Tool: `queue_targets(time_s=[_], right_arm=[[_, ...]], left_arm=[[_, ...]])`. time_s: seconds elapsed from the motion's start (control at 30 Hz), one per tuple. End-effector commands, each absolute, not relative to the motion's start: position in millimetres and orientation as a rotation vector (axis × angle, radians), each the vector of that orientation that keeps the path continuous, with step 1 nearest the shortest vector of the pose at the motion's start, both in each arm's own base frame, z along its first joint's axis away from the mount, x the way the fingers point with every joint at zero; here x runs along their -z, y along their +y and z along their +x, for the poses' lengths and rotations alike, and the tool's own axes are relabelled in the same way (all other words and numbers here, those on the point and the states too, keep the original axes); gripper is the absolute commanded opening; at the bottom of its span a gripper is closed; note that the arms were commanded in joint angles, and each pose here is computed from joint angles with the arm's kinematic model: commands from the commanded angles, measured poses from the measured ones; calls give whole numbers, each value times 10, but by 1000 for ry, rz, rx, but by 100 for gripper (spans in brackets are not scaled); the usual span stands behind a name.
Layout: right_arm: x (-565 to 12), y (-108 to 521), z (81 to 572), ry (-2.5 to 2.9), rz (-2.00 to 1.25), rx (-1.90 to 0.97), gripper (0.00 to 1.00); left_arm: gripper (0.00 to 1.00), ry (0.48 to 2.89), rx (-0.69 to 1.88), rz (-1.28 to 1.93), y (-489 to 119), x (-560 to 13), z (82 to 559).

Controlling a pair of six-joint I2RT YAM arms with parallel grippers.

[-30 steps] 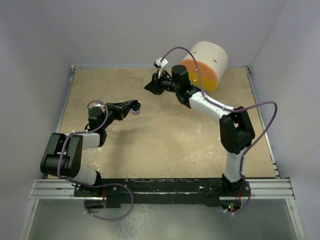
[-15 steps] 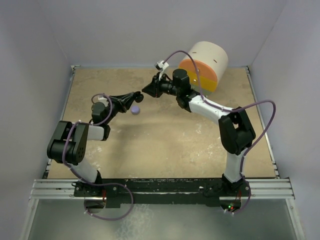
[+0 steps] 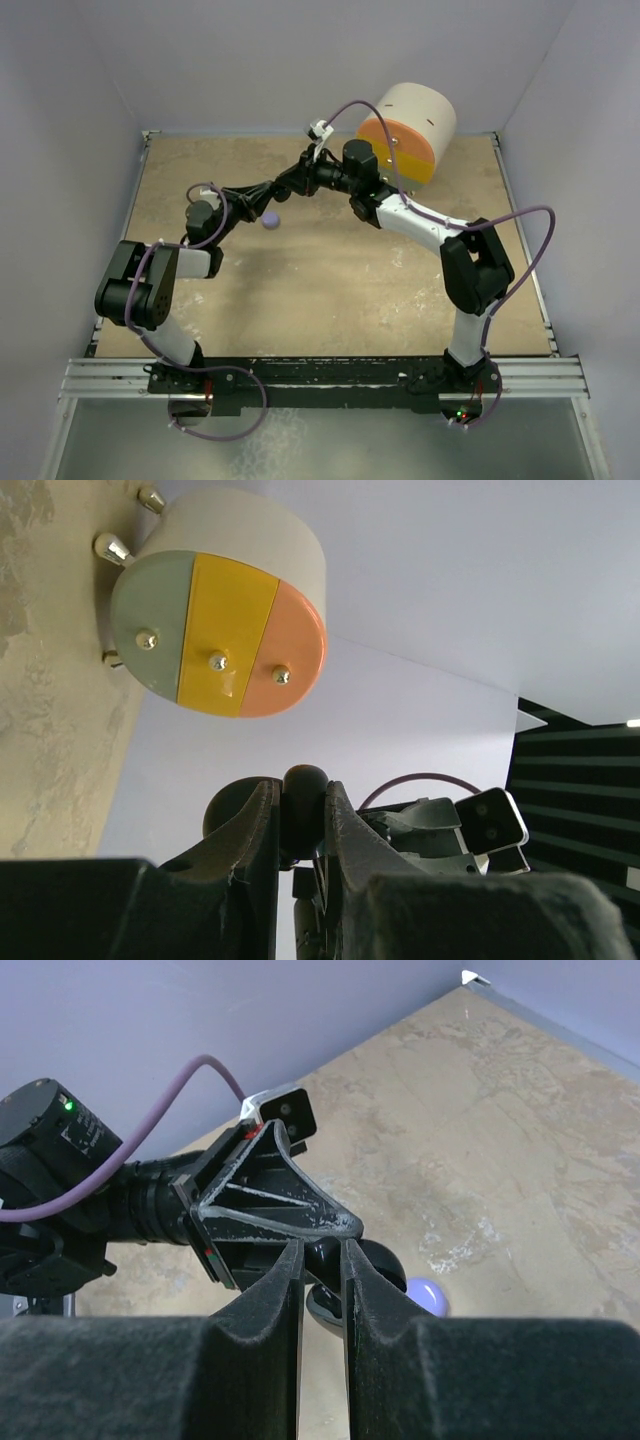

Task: Insert the wireless bluetooth earbuds into the charging case
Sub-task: Place the earbud in the charging case.

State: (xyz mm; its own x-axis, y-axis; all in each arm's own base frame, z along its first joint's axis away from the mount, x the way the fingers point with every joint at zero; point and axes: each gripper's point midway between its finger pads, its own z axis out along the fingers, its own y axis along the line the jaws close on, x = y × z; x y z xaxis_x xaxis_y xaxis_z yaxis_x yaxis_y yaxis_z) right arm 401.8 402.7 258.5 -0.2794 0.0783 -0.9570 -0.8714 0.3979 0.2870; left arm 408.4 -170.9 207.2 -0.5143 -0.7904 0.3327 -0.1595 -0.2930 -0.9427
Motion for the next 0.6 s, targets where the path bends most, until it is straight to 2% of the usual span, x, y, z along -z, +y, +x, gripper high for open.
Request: queue_targets(time_s=[0.0, 0.57], right_arm=[[-2923, 4033, 3887, 1472, -739, -1131, 0], [-2829, 4026, 3859, 1489, -738, -1139, 0]], left_arm=[[0, 1443, 1883, -1068, -1733, -2401, 4104], [0, 1426, 1898, -1035, -1764, -2587, 4059]])
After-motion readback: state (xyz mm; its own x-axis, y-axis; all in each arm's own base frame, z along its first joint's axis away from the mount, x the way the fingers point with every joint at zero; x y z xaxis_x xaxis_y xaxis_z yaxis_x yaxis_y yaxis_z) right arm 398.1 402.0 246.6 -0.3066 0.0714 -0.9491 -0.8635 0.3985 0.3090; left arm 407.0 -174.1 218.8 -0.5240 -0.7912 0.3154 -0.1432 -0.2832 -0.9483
